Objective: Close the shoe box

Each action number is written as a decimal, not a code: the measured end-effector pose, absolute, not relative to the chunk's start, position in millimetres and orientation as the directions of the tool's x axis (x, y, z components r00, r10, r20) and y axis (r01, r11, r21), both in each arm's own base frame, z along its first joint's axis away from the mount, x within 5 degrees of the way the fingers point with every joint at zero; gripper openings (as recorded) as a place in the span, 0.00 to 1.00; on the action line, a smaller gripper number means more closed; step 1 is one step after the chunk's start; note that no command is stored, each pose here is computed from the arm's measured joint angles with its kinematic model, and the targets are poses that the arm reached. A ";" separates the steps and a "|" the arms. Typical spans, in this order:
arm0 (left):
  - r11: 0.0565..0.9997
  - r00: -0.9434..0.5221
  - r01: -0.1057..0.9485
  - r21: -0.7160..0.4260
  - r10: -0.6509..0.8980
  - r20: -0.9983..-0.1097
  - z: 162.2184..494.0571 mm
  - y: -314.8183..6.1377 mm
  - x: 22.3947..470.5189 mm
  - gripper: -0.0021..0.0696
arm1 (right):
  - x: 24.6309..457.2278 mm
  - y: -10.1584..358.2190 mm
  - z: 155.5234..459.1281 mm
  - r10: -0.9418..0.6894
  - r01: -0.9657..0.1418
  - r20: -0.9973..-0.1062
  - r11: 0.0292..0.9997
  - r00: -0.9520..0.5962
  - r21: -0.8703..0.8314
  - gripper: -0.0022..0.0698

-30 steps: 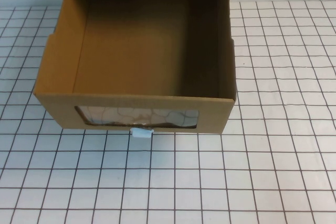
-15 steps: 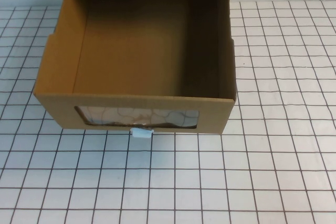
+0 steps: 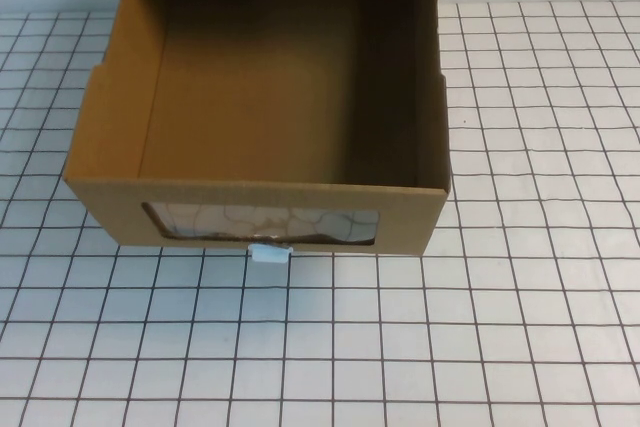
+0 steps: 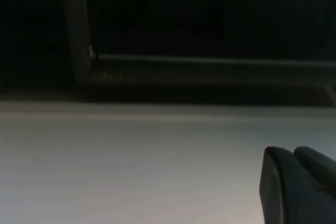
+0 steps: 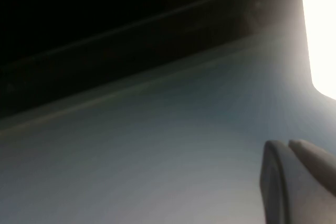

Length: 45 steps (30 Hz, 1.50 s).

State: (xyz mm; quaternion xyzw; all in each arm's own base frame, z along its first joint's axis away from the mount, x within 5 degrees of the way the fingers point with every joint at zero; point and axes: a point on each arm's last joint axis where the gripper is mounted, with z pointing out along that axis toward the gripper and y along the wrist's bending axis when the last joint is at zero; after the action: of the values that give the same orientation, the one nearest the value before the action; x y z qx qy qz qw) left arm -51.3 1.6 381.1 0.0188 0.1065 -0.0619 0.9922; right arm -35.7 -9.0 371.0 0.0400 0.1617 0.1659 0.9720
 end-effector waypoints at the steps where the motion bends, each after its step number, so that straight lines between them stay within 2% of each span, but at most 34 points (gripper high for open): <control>1: 0.992 0.973 0.126 0.024 -0.118 -0.196 390.7 2.3 -58.6 0.03 | -47.7 -9.3 386.6 0.356 -0.336 -0.273 0.934 0.894 0.121 0.01; 6: 0.992 0.989 0.122 0.028 -0.119 -0.085 435.7 4.8 -86.8 0.03 | -73.7 -10.9 443.6 0.413 -0.400 -0.200 0.910 0.888 0.104 0.01; 8: 0.992 0.991 0.121 0.029 -0.119 -0.059 452.4 5.2 -91.8 0.03 | -72.7 -10.7 466.3 0.420 -0.407 -0.200 0.907 0.885 0.105 0.01; 10: 0.992 0.990 0.120 0.027 -0.118 -0.072 467.1 5.3 -91.4 0.03 | -66.7 -10.0 485.6 0.423 -0.408 -0.222 0.906 0.879 0.111 0.01; 12: 0.993 0.985 0.119 0.019 -0.116 -0.125 483.6 5.5 -86.6 0.03 | -55.5 -8.4 506.0 0.423 -0.404 -0.269 0.906 0.865 0.124 0.01; 15: 0.993 0.952 0.122 0.003 -0.116 -0.283 505.8 4.8 -67.9 0.03 | -32.7 -5.5 531.1 0.422 -0.392 -0.381 0.906 0.823 0.157 0.01; 20: 0.993 0.839 0.118 -0.013 -0.107 -0.534 523.9 1.4 -22.1 0.03 | 24.9 1.8 551.0 0.410 -0.343 -0.627 0.910 0.663 0.232 0.01; 24: 0.993 0.732 0.114 -0.019 -0.097 -0.674 519.6 -1.8 16.4 0.03 | 75.5 7.8 538.0 0.386 -0.284 -0.779 0.918 0.494 0.276 0.01; 26: 0.993 0.692 0.112 -0.021 -0.093 -0.716 517.2 -3.0 30.9 0.03 | 96.7 10.3 528.3 0.364 -0.247 -0.841 0.927 0.401 0.283 0.01; 29: 0.992 0.638 0.120 -0.036 -0.105 -0.763 513.3 -4.2 45.8 0.03 | 120.0 13.1 513.0 0.350 -0.202 -0.902 0.931 0.253 0.304 0.01; 32: 0.987 0.566 0.143 -0.078 -0.146 -0.811 507.6 -5.0 55.7 0.03 | 139.6 16.8 494.8 0.367 -0.165 -0.927 0.922 0.073 0.351 0.01; 35: 0.976 0.468 0.165 -0.141 -0.203 -0.860 499.8 -5.8 66.9 0.03 | 160.7 21.7 469.0 0.364 -0.101 -0.916 0.918 -0.166 0.383 0.01; 39: 0.973 0.299 0.145 -0.182 -0.218 -0.929 484.7 -7.9 91.9 0.03 | 186.3 30.7 434.1 0.332 -0.050 -0.831 0.918 -0.446 0.393 0.01; 41: 0.974 0.198 0.125 -0.188 -0.210 -0.957 475.4 -9.3 108.6 0.03 | 195.9 38.4 421.5 0.279 -0.094 -0.793 0.917 -0.542 0.387 0.01; 45: 0.982 -0.036 0.099 -0.163 -0.160 -0.986 461.0 -14.7 149.7 0.03 | 211.6 59.6 405.6 0.154 -0.280 -0.741 0.860 -0.654 0.426 0.01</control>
State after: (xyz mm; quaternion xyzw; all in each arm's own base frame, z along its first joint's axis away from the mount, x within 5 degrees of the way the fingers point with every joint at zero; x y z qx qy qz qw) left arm 149.7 -14.7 461.0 -0.0215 0.7136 -0.0933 0.6940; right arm 211.6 59.6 405.6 -0.0363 0.8709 0.2616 0.4144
